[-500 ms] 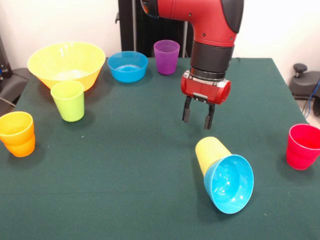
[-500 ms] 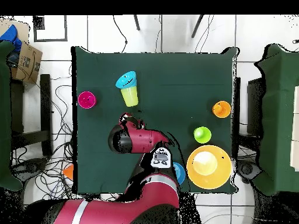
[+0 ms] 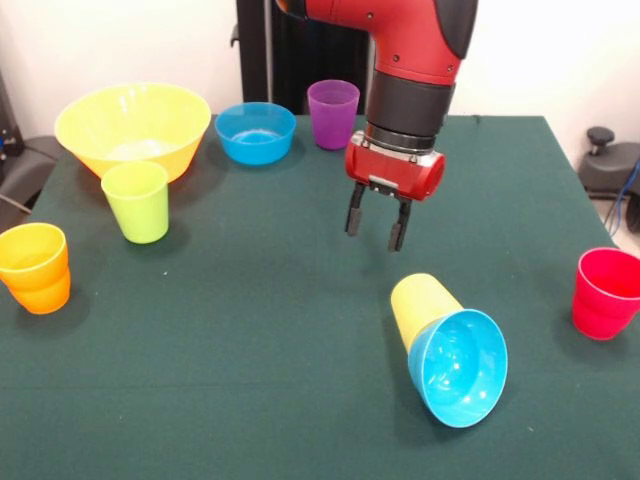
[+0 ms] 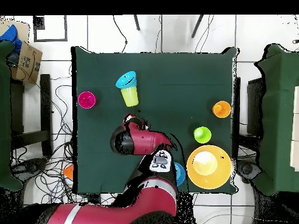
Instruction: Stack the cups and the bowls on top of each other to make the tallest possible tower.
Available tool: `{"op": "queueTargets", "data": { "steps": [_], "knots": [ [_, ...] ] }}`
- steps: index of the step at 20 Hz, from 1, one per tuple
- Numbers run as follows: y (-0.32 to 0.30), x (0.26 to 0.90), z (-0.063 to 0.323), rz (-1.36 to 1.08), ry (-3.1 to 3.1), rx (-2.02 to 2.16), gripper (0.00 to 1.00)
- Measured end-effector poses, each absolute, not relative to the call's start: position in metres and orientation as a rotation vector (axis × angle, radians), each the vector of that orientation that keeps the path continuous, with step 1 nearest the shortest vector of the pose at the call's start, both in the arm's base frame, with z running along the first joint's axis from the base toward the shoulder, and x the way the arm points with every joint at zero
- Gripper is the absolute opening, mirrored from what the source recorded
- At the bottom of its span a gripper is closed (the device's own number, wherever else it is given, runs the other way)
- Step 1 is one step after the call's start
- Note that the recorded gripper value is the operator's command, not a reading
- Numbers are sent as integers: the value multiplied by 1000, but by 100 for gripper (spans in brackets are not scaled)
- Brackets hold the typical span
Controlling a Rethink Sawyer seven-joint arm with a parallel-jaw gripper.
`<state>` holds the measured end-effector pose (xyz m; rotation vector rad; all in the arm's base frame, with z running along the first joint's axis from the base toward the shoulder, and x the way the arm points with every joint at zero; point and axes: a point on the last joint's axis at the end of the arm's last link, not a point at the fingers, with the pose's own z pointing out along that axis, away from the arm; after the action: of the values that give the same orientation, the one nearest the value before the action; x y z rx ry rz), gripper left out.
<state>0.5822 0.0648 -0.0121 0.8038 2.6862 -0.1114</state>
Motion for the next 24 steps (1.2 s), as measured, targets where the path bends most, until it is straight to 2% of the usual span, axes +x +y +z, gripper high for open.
{"op": "queueTargets", "data": {
  "steps": [13,24],
  "knots": [
    [53,592,4,-103,2656,812,100],
    [-8,591,-24,-40,2731,950,100]
  ]
}}
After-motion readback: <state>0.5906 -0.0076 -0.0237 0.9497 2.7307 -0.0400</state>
